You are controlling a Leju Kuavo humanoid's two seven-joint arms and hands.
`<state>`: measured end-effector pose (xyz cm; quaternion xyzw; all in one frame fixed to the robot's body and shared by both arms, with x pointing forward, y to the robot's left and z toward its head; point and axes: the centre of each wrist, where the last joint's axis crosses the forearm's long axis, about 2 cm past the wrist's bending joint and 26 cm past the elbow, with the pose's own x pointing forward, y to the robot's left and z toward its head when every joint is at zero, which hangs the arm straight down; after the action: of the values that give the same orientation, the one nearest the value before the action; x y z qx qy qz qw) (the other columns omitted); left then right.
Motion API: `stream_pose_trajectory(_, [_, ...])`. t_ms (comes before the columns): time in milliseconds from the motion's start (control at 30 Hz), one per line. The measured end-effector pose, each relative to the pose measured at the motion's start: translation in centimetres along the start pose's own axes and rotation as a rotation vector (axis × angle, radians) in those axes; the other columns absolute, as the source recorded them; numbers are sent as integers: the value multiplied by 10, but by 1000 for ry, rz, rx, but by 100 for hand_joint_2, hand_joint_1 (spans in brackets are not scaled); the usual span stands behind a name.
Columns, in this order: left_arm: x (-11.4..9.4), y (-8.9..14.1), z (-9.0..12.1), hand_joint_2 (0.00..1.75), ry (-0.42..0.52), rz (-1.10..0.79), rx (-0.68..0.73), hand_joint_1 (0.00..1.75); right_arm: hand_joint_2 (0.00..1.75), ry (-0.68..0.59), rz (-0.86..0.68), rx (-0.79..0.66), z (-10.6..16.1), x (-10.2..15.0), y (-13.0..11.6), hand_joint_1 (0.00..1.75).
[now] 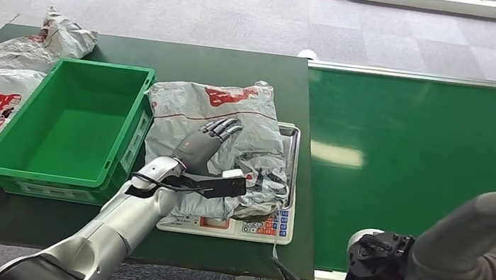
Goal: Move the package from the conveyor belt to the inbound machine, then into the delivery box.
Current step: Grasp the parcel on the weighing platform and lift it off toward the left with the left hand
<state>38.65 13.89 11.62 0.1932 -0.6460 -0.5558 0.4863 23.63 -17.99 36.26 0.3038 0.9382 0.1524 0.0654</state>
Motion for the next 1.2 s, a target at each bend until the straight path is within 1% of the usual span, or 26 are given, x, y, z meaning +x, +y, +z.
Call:
stream_pose_trajectory(67, [1, 1, -2, 175, -5, -21, -30, 0, 175, -3, 4, 4, 0, 0, 0, 0])
stream_pose_trajectory(100, [1, 2, -3, 175, -10, -31, -53, 5, 175, -4, 5, 6, 0, 0, 0, 0])
stream_pose_trajectory(200, [2, 5, -7, 175, -39, -49, -163, 136, 175, -3, 5, 12, 1, 0, 1, 0])
stream_pose_trajectory(233, [2, 6, -7, 175, -49, -48, -197, 175, 175, -2, 4, 14, 2, -1, 2, 0])
stream_pose_trajectory(300, [1, 7, -8, 175, -66, -44, -239, 175, 175, -2, 5, 19, 3, -1, 2, 0])
stream_pose_trajectory(400, [0, 6, -7, 175, -81, -39, -257, 175, 175, -5, 9, 26, 4, -1, 3, 0])
stream_pose_trajectory(967, [-2, 5, -7, 175, -92, -45, -258, 175, 175, -13, 27, 37, 5, -3, 2, 0])
stream_pose_trajectory(1033, [-2, 6, -7, 175, -78, -69, -204, 175, 175, -16, 33, 41, 5, -4, 1, 0])
stream_pose_trajectory(1067, [-2, 7, -7, 175, -57, -96, -148, 175, 175, -19, 39, 44, 5, -4, 1, 0])
stream_pose_trajectory(1200, [-5, 18, -6, 175, 72, -223, 168, 175, 175, -31, 61, 52, 5, -5, -1, 0])
